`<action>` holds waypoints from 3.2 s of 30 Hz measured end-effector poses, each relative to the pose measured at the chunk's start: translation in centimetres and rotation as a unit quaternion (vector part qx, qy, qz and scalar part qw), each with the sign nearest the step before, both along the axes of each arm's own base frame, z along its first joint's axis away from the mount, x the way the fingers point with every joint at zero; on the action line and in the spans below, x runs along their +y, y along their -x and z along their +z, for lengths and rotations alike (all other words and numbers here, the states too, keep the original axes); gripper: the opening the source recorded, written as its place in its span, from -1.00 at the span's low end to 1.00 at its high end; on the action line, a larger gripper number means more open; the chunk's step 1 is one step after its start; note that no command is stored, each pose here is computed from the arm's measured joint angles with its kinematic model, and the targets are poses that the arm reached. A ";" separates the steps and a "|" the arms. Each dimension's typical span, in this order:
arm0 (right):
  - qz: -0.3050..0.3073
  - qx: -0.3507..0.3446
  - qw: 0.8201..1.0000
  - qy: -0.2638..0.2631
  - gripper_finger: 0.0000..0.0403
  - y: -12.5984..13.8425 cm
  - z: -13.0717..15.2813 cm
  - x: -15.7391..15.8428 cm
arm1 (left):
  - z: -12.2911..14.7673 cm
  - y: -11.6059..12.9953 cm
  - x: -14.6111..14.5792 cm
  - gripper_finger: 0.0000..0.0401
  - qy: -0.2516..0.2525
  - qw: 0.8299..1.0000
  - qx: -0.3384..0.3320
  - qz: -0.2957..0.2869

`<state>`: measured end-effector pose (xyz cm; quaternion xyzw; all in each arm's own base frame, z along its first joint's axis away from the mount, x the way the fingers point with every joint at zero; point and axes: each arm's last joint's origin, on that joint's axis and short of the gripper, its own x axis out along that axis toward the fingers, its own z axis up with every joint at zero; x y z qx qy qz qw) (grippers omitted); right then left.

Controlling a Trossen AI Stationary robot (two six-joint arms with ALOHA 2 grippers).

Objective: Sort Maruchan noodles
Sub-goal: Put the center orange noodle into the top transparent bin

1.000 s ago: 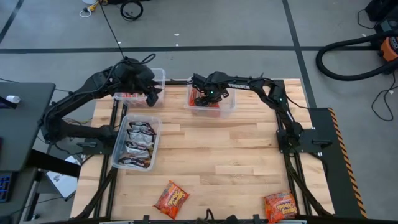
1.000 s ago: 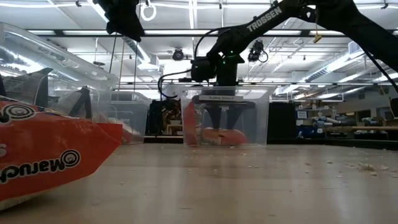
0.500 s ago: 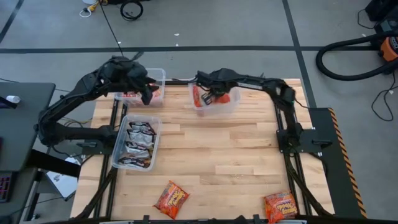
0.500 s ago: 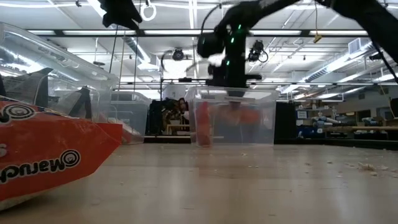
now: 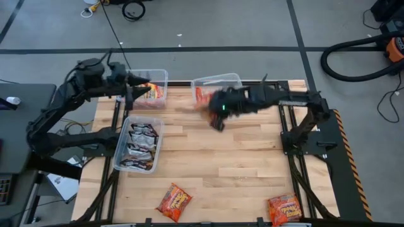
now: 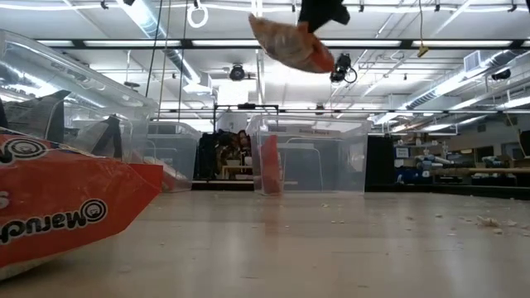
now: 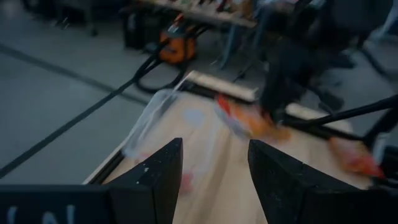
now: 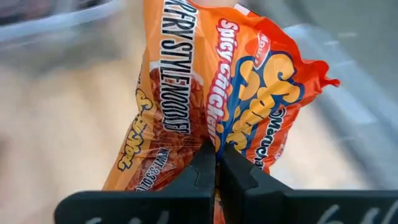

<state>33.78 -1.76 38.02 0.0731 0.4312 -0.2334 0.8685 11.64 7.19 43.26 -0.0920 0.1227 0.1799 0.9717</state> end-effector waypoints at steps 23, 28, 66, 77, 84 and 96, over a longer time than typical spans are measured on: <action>0.199 0.212 0.953 -0.086 -0.89 -2.8 -16.8 13.3 | 1.8 0.9 -1.5 -0.06 -0.009 0.994 -0.093 -0.054; 0.223 0.213 0.946 -0.099 -0.79 -2.6 -17.5 13.4 | 1.8 0.9 -1.5 -0.06 -0.009 0.994 -0.092 -0.054; 0.110 0.099 0.918 -0.368 0.07 1.3 -24.0 2.8 | 0.8 1.1 -1.6 -0.06 0.016 0.997 -0.047 -0.053; 0.129 0.095 0.934 -0.318 -0.60 1.2 -24.5 3.6 | 0.8 1.1 -1.4 -0.06 -0.018 0.999 -0.036 -0.026; 0.081 0.110 0.959 -0.247 -0.92 -0.4 -20.7 3.2 | 0.8 1.1 -1.4 -0.06 -0.025 0.999 -0.033 -0.027; -0.072 -0.023 0.997 -0.027 -0.92 -2.8 -2.0 1.3 | 0.8 1.1 -1.4 -0.06 -0.041 0.998 -0.028 -0.030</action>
